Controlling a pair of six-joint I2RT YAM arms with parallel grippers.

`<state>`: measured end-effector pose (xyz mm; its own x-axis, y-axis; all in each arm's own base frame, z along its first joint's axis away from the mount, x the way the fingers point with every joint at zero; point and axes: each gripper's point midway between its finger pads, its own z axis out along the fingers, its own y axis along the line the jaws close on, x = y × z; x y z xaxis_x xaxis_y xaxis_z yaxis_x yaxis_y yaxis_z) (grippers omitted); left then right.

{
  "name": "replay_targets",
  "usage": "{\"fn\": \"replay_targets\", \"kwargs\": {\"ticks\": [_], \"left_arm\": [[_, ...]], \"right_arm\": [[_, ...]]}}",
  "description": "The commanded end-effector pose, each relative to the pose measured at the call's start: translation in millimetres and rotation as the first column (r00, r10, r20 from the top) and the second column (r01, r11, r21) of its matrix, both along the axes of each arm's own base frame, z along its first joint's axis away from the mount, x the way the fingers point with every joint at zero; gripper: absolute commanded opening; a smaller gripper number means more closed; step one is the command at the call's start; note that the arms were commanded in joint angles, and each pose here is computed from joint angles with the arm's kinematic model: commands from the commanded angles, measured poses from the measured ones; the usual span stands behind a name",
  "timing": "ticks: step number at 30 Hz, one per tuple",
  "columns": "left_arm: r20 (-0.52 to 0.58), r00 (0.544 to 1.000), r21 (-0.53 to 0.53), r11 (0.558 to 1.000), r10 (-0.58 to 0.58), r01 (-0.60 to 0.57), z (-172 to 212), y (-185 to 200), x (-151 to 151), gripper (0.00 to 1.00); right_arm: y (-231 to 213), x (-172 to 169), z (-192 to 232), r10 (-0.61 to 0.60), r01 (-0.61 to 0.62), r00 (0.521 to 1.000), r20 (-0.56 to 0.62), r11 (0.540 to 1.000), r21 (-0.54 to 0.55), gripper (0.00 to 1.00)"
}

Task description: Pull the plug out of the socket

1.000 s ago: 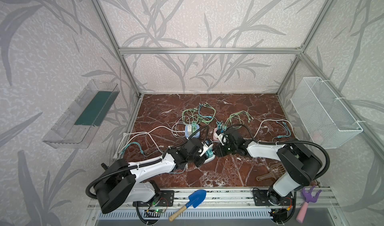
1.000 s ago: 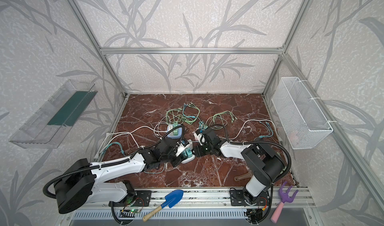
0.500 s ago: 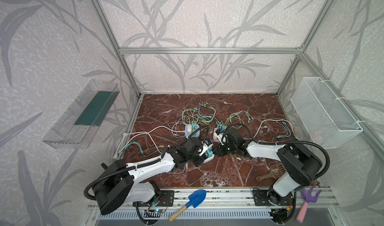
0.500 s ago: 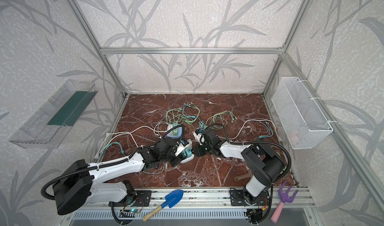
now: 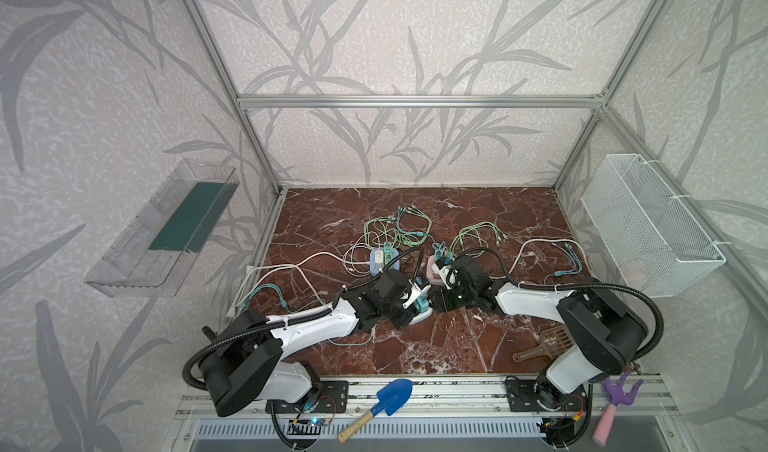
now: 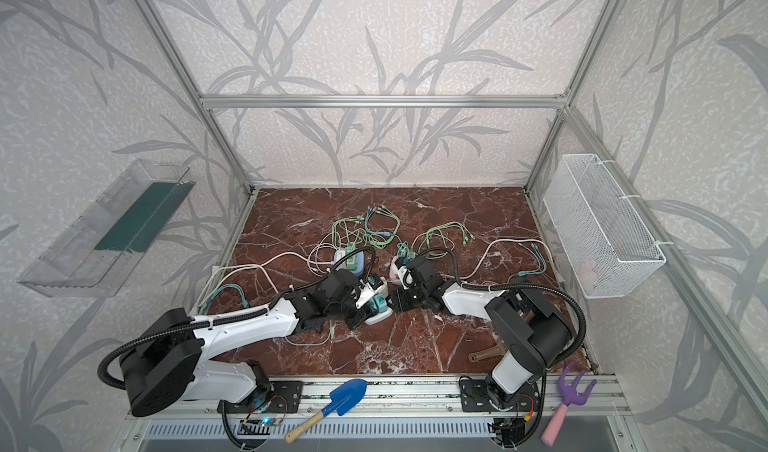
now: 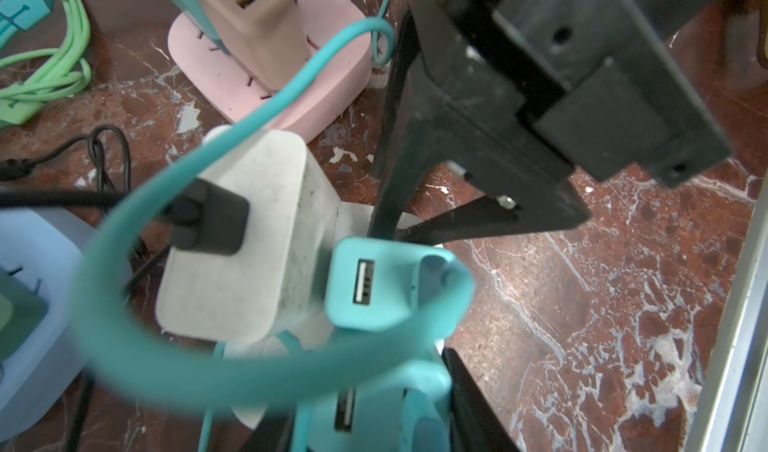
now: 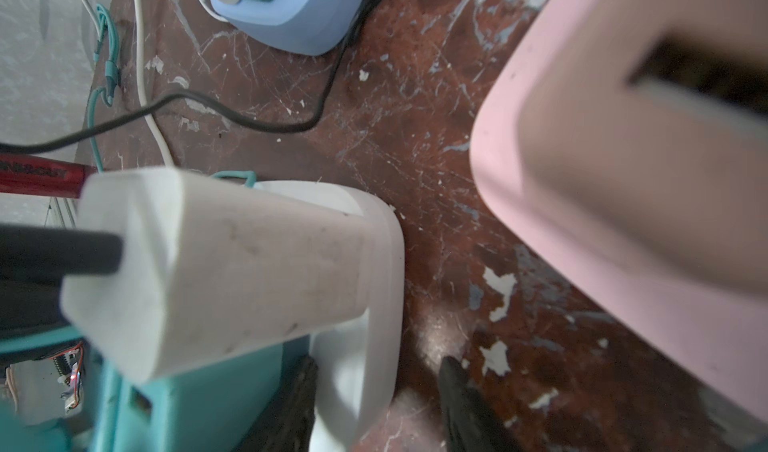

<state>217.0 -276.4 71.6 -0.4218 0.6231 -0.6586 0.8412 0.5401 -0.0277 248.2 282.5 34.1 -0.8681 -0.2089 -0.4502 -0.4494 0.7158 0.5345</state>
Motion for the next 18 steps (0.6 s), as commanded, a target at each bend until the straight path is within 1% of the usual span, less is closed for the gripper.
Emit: {"fn": "replay_targets", "kwargs": {"ticks": [1, 6, 9, 12, 14, 18], "left_arm": [[0.036, 0.998, -0.042, 0.998, -0.052, 0.053, 12.5, -18.2, 4.7, 0.21], [0.065, 0.996, -0.024, 0.998, -0.062, 0.064, 18.1, -18.7, 7.1, 0.2], [0.084, 0.995, -0.035, 0.997, -0.059, 0.062, 25.6, -18.9, 8.5, 0.2], [0.096, 0.995, -0.079, 0.996, -0.033, 0.04, 38.8, -19.0, 9.3, 0.2], [0.111, 0.993, -0.093, 0.995, -0.031, 0.041, 42.8, -18.4, 8.7, 0.2], [0.088, 0.995, -0.056, 0.998, -0.035, 0.04, 33.6, -12.9, 5.6, 0.2]], "right_arm": [[-12.2, -25.2, -28.3, 0.016, -0.024, 0.995, -0.098, 0.996, -0.082, 0.49], [-21.0, -34.2, -48.3, 0.014, -0.035, 0.992, -0.129, 0.987, -0.156, 0.47], [-34.9, -38.7, -61.1, 0.006, -0.041, 0.991, -0.136, 0.965, -0.259, 0.46], [-48.3, -40.1, -66.9, -0.003, -0.041, 0.991, -0.131, 0.942, -0.334, 0.45], [-52.4, -40.3, -68.8, -0.006, -0.04, 0.992, -0.127, 0.934, -0.354, 0.45], [-51.4, -38.5, -68.1, -0.007, -0.035, 0.993, -0.119, 0.936, -0.351, 0.45]]}}
